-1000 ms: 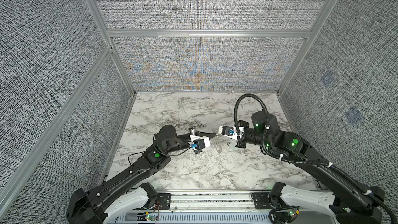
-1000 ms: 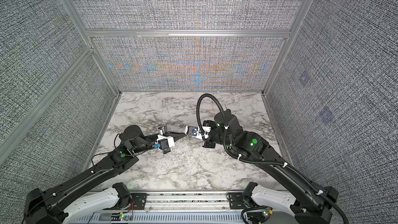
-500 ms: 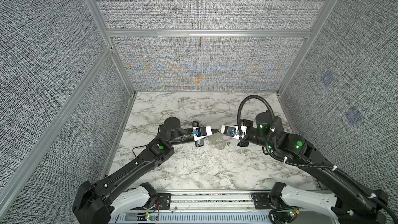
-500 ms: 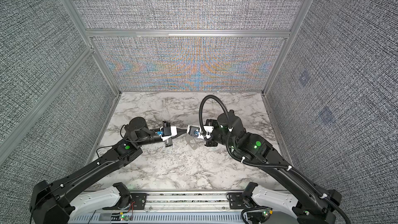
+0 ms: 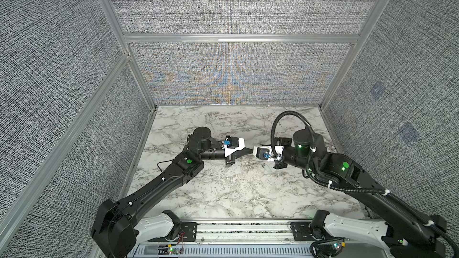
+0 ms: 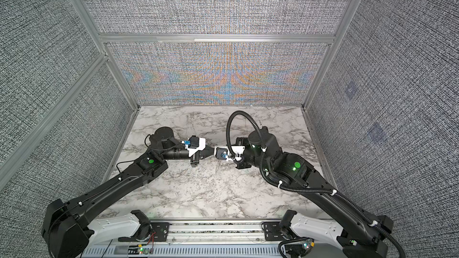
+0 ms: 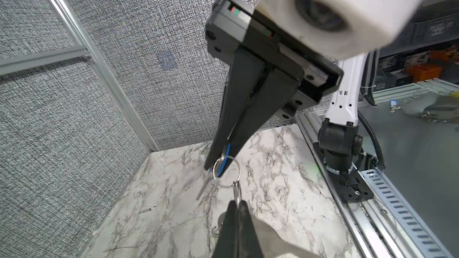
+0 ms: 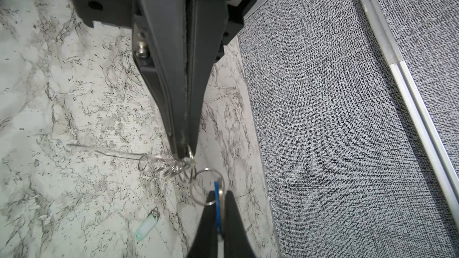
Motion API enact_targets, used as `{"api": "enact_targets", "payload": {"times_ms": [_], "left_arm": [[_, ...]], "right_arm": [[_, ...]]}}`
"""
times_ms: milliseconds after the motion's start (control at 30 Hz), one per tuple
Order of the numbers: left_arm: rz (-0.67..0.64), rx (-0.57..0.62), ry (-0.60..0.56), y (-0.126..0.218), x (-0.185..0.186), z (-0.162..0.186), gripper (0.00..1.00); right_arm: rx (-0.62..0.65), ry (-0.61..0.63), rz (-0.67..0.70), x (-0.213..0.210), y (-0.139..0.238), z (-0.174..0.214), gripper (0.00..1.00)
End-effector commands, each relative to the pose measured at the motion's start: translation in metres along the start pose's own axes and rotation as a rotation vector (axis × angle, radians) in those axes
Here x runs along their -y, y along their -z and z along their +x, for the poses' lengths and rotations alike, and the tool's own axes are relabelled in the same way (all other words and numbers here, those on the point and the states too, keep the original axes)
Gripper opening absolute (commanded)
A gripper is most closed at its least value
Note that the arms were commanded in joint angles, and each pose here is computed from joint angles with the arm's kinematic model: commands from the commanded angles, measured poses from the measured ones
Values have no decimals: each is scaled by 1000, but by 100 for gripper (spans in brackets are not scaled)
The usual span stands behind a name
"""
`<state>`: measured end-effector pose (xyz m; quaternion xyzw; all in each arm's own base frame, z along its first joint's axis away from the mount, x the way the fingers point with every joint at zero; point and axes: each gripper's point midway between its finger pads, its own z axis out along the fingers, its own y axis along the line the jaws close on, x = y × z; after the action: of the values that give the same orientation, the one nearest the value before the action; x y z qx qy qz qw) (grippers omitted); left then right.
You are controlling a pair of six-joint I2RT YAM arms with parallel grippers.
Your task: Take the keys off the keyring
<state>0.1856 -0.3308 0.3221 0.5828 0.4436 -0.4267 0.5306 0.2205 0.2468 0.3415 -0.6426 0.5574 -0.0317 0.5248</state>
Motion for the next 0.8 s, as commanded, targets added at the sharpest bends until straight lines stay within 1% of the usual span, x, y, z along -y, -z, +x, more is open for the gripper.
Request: {"api": "enact_targets", "payload": {"times_ms": [0, 167, 400, 467, 667, 767], "left_arm": [[77, -17, 93, -1, 12, 9, 0], [100, -20, 115, -2, 14, 11, 0], [121, 1, 114, -5, 13, 7, 0], [125, -9, 117, -5, 13, 8, 0], [124, -39, 119, -6, 13, 18, 0], [86, -39, 96, -7, 6, 17, 0]], "right_arm": [[-17, 24, 106, 24, 5, -3, 0], [-18, 27, 136, 31, 9, -6, 0], [-27, 30, 102, 25, 1, -10, 0], [-25, 19, 96, 26, 1, -12, 0], [-38, -8, 80, 27, 1, -13, 0], [-85, -9, 46, 20, -5, -5, 0]]}}
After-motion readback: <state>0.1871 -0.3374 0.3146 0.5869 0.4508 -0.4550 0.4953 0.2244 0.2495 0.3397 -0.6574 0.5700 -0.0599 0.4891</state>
